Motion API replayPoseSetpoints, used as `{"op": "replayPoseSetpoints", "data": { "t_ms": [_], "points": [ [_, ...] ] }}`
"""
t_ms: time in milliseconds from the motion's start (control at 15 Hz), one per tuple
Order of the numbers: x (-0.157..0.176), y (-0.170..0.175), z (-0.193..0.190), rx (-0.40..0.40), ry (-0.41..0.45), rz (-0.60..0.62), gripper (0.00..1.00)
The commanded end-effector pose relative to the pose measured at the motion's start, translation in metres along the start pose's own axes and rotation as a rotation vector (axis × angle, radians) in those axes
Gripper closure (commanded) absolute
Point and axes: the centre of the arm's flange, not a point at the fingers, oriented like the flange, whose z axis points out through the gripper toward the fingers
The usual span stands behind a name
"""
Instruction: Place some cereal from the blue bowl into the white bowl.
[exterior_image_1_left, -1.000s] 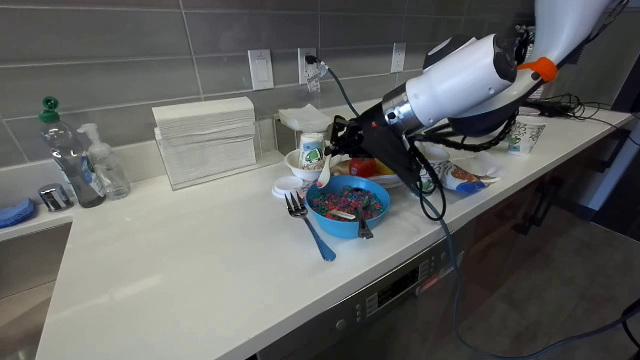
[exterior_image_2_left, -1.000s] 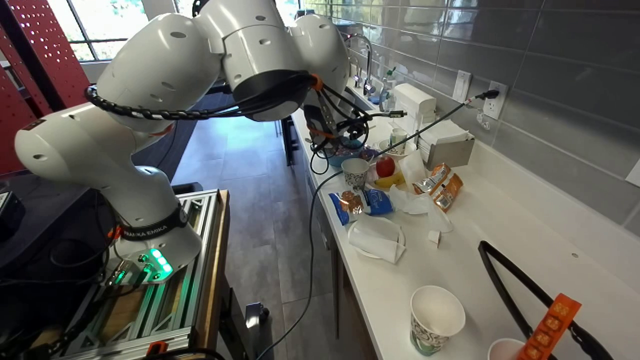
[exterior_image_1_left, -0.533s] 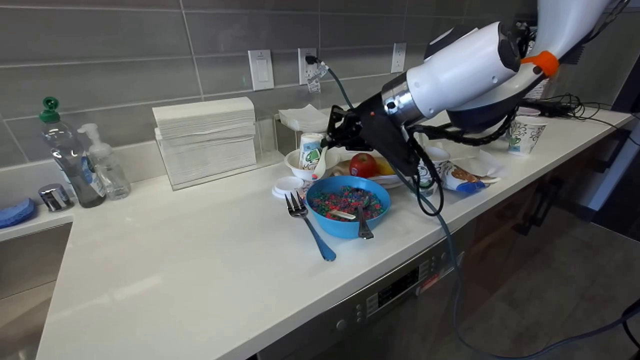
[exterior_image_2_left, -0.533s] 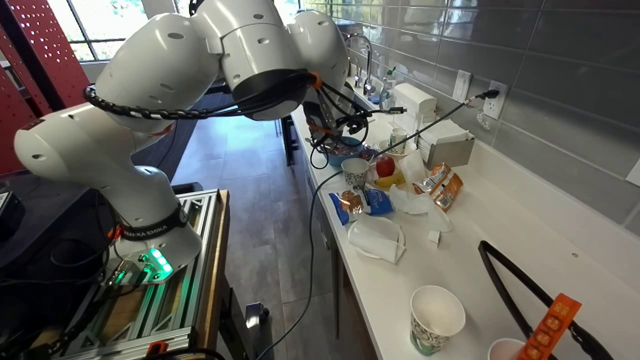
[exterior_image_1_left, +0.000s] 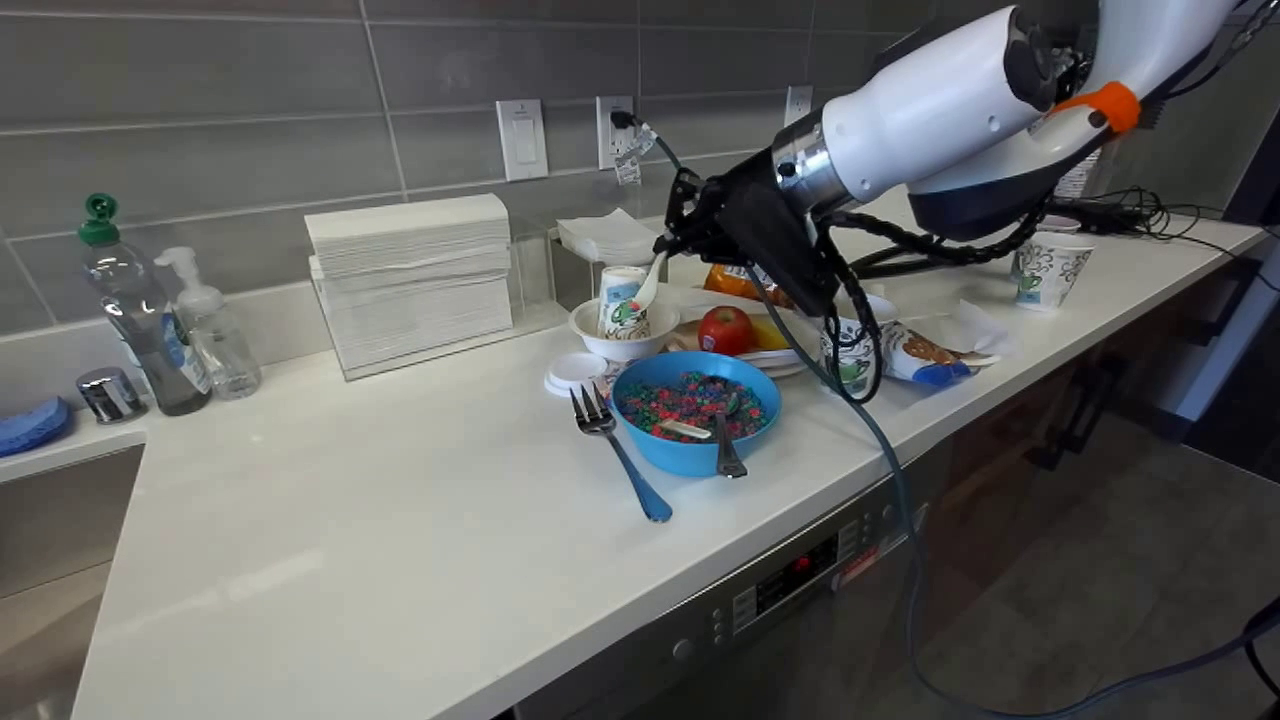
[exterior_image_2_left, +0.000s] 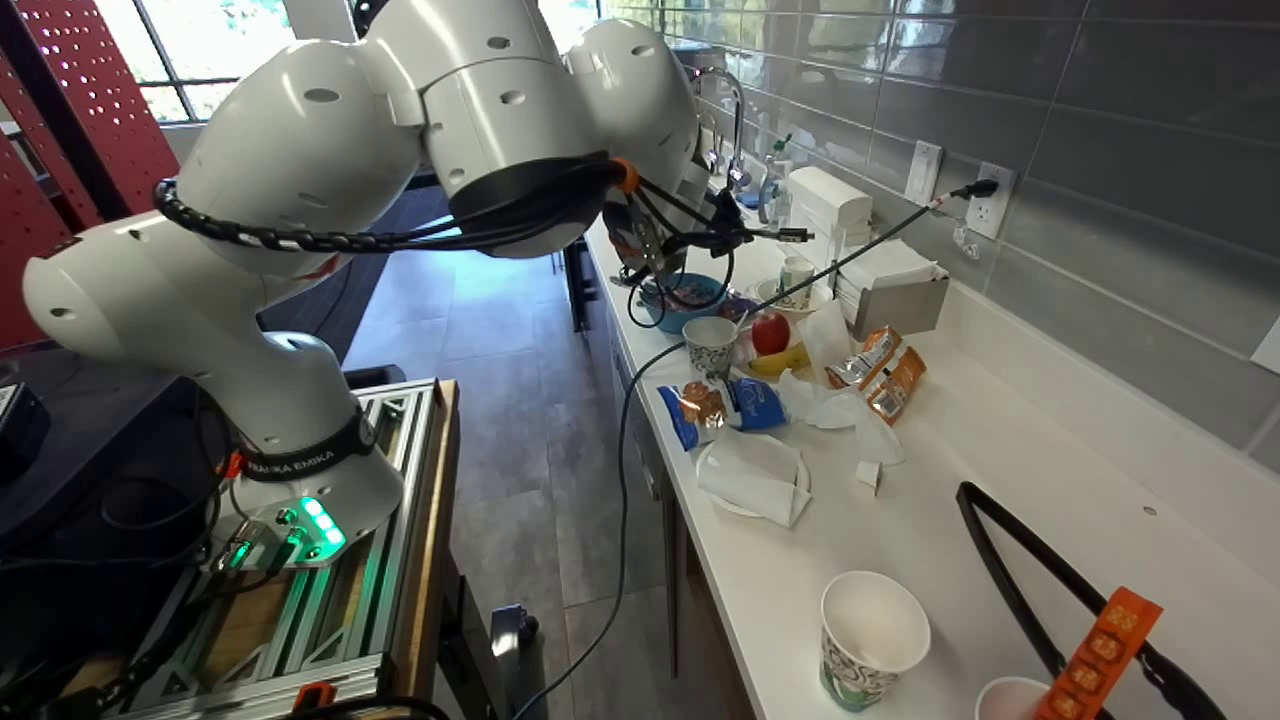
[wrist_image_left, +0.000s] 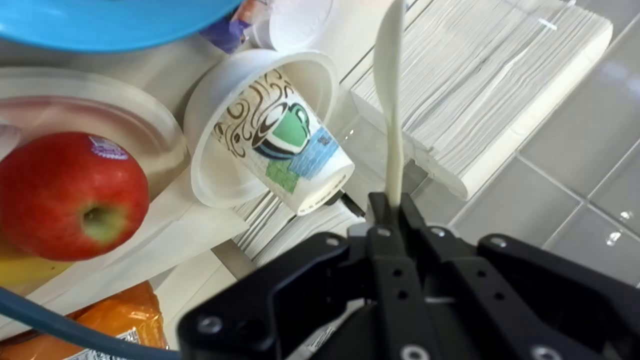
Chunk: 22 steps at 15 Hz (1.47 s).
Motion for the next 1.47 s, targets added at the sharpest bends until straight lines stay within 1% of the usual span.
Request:
{"op": "replayPoseSetpoints", "data": {
  "t_ms": [0, 333, 600, 1400],
  "points": [
    [-0.020, 0.071, -0.002, 0.021, 0.077, 0.081, 0.99],
    [-0.005, 0.072, 0.000, -0.030, 0.152, 0.134, 0.99],
    [-0.002, 0.077, 0.009, -0.088, 0.170, 0.158, 0.99],
    [0.011, 0.064, 0.024, -0.142, 0.220, 0.185, 0.99]
  ]
}}
